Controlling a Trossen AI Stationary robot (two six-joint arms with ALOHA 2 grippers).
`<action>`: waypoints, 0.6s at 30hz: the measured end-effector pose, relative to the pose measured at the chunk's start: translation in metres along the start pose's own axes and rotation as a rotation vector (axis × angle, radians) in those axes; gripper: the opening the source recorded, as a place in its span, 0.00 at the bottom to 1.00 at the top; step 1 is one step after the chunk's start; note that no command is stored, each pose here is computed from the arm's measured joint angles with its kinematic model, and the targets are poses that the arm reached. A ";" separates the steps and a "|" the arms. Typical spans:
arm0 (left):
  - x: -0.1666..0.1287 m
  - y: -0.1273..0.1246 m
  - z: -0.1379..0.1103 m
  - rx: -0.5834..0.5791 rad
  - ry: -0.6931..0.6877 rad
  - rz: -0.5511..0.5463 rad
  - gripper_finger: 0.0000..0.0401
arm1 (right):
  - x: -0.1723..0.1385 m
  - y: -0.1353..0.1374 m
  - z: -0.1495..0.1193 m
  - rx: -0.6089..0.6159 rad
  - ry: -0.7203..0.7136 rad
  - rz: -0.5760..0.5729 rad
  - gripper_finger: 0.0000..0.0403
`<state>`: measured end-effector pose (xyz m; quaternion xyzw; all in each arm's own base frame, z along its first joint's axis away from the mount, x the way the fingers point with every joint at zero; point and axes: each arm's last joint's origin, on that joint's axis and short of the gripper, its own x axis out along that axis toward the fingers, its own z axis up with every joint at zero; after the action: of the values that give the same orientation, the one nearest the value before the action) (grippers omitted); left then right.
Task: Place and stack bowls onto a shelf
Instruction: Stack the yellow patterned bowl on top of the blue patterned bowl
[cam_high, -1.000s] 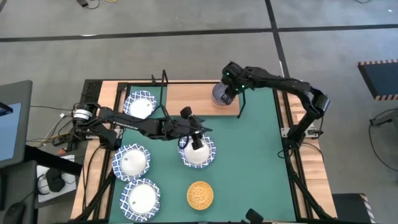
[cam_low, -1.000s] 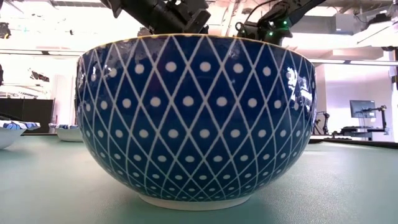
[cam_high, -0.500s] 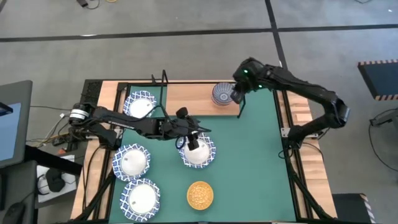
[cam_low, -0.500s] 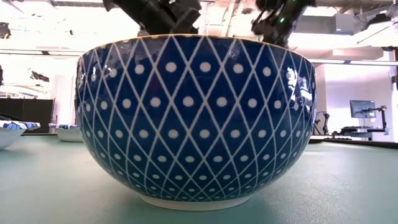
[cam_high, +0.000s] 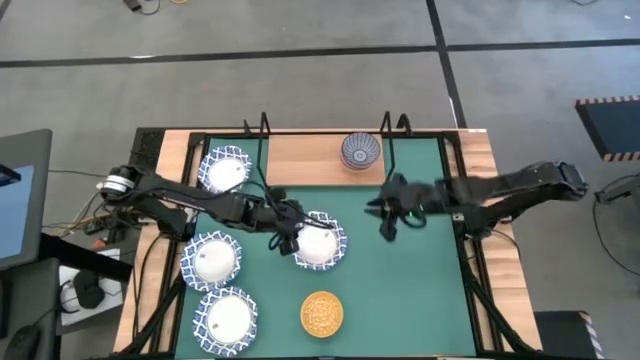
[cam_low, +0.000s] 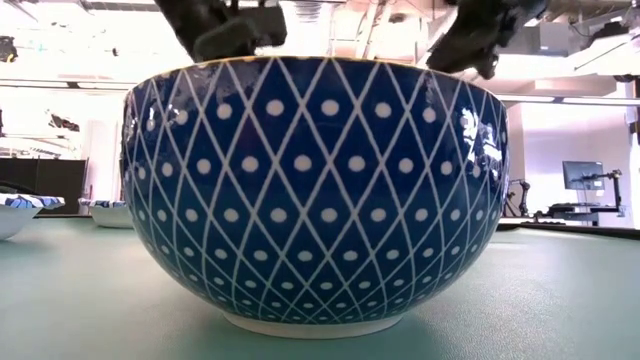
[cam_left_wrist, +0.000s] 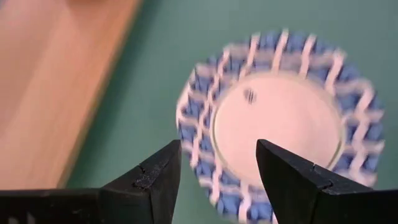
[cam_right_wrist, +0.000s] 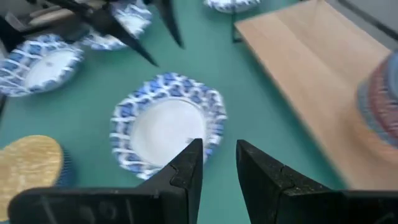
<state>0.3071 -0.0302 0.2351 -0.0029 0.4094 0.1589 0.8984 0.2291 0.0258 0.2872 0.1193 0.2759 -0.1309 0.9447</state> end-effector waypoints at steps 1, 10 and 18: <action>0.004 -0.001 -0.001 0.004 0.008 0.003 0.48 | -0.001 0.008 -0.005 0.000 -0.014 -0.005 0.31; 0.046 0.008 -0.011 -0.022 0.125 0.065 0.48 | 0.014 0.060 -0.053 -0.019 0.052 -0.026 0.31; 0.042 0.011 -0.009 -0.027 0.117 0.059 0.48 | 0.055 0.083 -0.064 0.000 0.169 0.227 0.33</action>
<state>0.3229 -0.0092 0.1993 -0.0119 0.4588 0.1905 0.8678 0.2684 0.1131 0.2167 0.1605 0.3394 -0.0129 0.9267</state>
